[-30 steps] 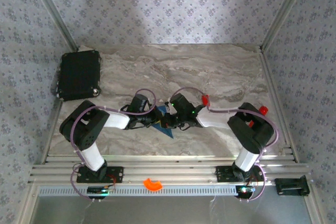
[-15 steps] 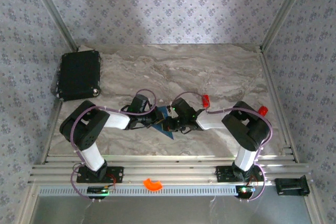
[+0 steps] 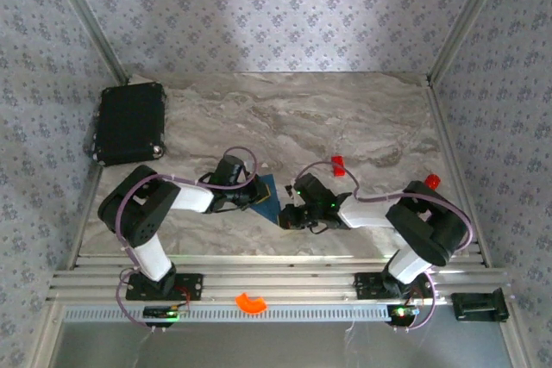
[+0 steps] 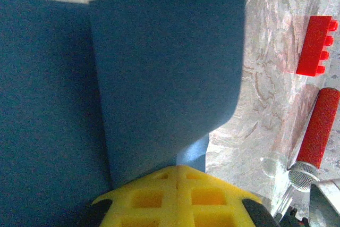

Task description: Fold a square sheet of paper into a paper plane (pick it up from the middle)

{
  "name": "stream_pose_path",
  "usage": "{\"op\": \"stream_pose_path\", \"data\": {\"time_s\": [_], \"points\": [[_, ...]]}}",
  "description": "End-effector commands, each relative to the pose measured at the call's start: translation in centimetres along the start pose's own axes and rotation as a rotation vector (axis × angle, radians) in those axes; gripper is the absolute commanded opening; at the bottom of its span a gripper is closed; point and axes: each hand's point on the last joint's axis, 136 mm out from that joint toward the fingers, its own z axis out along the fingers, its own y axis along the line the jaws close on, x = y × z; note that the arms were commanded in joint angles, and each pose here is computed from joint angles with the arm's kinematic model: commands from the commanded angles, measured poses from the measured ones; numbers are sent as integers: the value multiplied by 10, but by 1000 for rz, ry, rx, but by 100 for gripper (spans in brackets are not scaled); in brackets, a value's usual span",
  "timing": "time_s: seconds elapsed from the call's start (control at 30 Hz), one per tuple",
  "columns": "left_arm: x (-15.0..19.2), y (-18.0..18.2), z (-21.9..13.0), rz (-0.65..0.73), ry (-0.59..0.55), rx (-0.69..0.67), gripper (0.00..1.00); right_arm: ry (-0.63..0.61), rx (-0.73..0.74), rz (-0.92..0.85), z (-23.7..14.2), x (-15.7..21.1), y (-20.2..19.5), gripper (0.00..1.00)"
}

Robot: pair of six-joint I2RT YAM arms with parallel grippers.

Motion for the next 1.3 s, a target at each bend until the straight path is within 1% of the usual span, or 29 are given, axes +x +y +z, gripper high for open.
{"op": "stream_pose_path", "data": {"time_s": [0.0, 0.1, 0.23, 0.37, 0.57, 0.9, 1.03, 1.17, 1.27], "points": [[7, 59, 0, -48, -9, -206, 3, 134, 117, 80, -8, 49, -35, 4], [7, 58, -1, -48, -7, -204, 3, 107, 94, 66, -17, 43, -26, 4], [7, 56, -1, -48, -8, -200, 3, 28, 47, 42, -32, 17, -3, 4], [6, 54, -1, -49, -10, -193, 3, -25, 13, 60, -36, -10, 6, 3], [5, 53, -2, -52, -13, -190, 3, -26, -24, 51, -18, -44, 28, 3], [5, 50, -2, -53, -11, -183, 3, 7, 31, 67, 18, -71, 26, 3], [4, 48, -2, -49, -13, -177, 3, 51, 95, 88, 30, -63, 5, 4], [1, 40, -2, -30, -12, -159, 3, 113, 188, 121, 33, -32, -28, 3], [-2, 33, -3, -13, -10, -155, 3, 141, 203, 146, 33, -10, -44, 3]]}}
